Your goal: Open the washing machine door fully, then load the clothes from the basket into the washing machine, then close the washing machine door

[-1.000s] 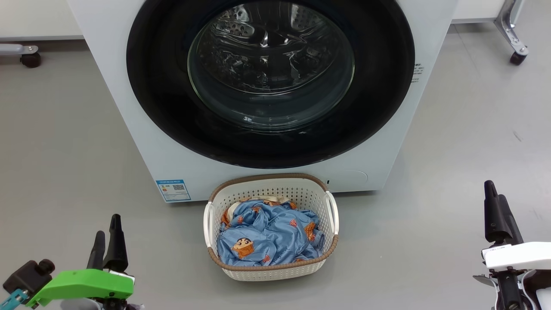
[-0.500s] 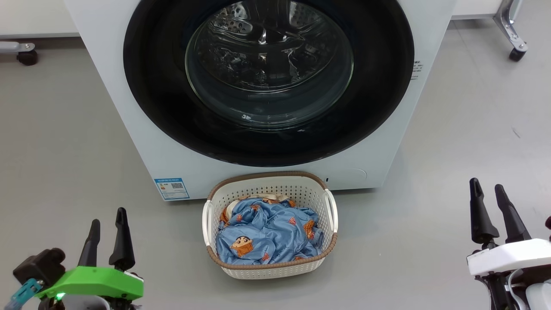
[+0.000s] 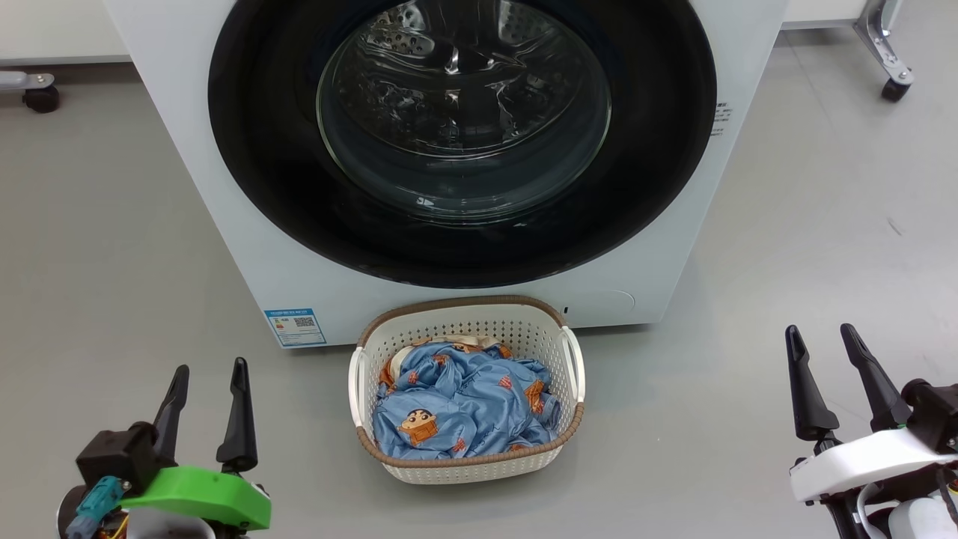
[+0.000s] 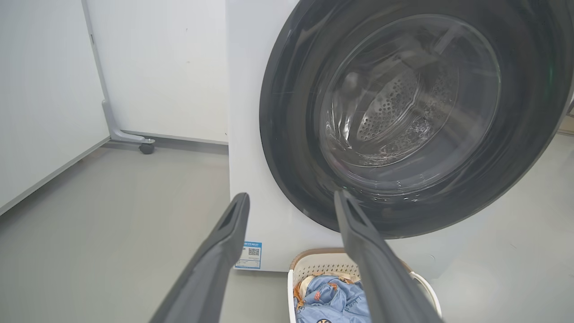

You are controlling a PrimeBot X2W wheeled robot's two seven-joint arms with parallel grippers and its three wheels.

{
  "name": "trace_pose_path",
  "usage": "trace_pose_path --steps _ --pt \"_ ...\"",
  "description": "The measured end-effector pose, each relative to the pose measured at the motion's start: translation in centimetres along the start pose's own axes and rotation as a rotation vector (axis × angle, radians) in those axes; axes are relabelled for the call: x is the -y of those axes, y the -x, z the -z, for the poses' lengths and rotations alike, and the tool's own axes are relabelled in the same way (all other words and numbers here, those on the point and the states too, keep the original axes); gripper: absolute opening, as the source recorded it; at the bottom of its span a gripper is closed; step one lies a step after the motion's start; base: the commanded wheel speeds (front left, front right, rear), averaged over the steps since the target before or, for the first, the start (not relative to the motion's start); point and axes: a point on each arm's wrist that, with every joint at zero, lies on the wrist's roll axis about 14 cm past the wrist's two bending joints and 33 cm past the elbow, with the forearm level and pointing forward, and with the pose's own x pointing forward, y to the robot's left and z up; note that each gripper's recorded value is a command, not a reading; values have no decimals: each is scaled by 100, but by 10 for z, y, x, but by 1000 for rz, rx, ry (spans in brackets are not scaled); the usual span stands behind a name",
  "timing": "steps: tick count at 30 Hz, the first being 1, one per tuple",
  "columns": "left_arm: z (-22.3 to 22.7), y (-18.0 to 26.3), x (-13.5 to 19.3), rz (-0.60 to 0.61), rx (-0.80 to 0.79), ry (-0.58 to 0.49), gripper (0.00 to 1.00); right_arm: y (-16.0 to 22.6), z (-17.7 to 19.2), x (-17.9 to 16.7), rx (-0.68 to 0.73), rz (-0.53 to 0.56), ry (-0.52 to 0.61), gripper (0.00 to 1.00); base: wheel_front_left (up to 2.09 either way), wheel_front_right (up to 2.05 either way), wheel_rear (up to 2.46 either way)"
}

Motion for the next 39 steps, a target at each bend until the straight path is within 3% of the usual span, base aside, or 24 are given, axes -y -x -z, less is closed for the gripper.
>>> trace_pose_path --steps 13,39 --pt "1 -1 13 69 11 -201 100 1 1 -7 9 -48 195 100 0 0 0" --pt "-1 1 5 37 15 -204 100 11 40 1 -109 -18 157 100 0 0 0"
